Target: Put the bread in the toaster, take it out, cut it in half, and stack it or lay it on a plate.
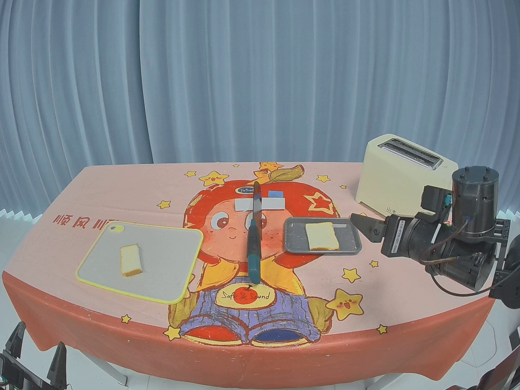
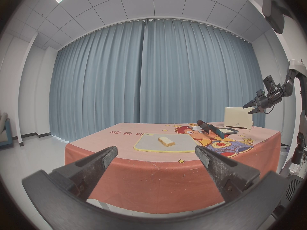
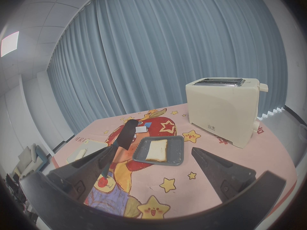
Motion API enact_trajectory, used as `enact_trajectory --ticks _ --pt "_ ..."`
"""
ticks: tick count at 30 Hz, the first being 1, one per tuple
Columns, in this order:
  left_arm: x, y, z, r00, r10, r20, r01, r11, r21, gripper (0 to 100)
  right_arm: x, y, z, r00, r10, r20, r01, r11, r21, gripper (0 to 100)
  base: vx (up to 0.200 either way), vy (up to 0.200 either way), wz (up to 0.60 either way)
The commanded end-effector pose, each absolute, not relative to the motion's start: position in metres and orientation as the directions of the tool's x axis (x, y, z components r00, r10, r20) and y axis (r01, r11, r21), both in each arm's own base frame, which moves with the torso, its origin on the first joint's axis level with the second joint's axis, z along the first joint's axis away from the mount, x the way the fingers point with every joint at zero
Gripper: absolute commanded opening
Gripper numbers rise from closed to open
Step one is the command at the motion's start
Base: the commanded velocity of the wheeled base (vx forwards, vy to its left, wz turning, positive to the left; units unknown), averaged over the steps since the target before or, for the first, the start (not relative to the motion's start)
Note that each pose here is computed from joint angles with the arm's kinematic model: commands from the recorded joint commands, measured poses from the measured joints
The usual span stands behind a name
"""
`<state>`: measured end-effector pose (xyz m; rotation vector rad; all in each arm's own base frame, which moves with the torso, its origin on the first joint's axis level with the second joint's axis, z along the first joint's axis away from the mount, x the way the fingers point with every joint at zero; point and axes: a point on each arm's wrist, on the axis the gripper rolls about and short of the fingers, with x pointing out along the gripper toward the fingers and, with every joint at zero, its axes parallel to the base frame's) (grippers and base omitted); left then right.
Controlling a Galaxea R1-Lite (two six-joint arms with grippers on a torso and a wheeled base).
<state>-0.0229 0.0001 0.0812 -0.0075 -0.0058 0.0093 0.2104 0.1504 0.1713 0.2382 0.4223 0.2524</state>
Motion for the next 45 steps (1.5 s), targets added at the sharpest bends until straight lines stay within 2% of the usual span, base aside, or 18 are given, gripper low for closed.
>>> enact_trajectory --ticks 1,15,32,41,45 --pt "-0.022 0.000 0.076 1.000 0.009 -0.002 -0.009 1.000 -0.006 100 0.201 0.145 0.169 0.878 0.292 -0.380 -0.195 0.942 0.273 100 0.000 0.000 0.00" --pt "-0.022 0.000 0.076 1.000 0.009 -0.002 -0.009 1.000 -0.008 100 0.183 0.153 0.162 0.850 0.341 -0.401 -0.252 0.933 0.258 100 0.000 0.000 0.00" --pt "-0.022 0.000 0.076 1.000 0.011 -0.002 -0.011 1.000 -0.009 100 0.182 0.155 0.160 0.846 0.347 -0.405 -0.260 0.931 0.256 100 0.000 0.000 0.00" --pt "-0.022 0.000 0.076 1.000 0.011 -0.002 -0.011 1.000 -0.009 100 0.182 0.155 0.160 0.845 0.345 -0.408 -0.258 0.932 0.254 100 0.000 0.200 0.00" --pt "-0.022 0.000 0.076 1.000 0.009 -0.002 -0.009 1.000 -0.008 100 0.182 0.155 0.160 0.846 0.346 -0.405 -0.258 0.932 0.256 100 0.000 0.000 0.00"
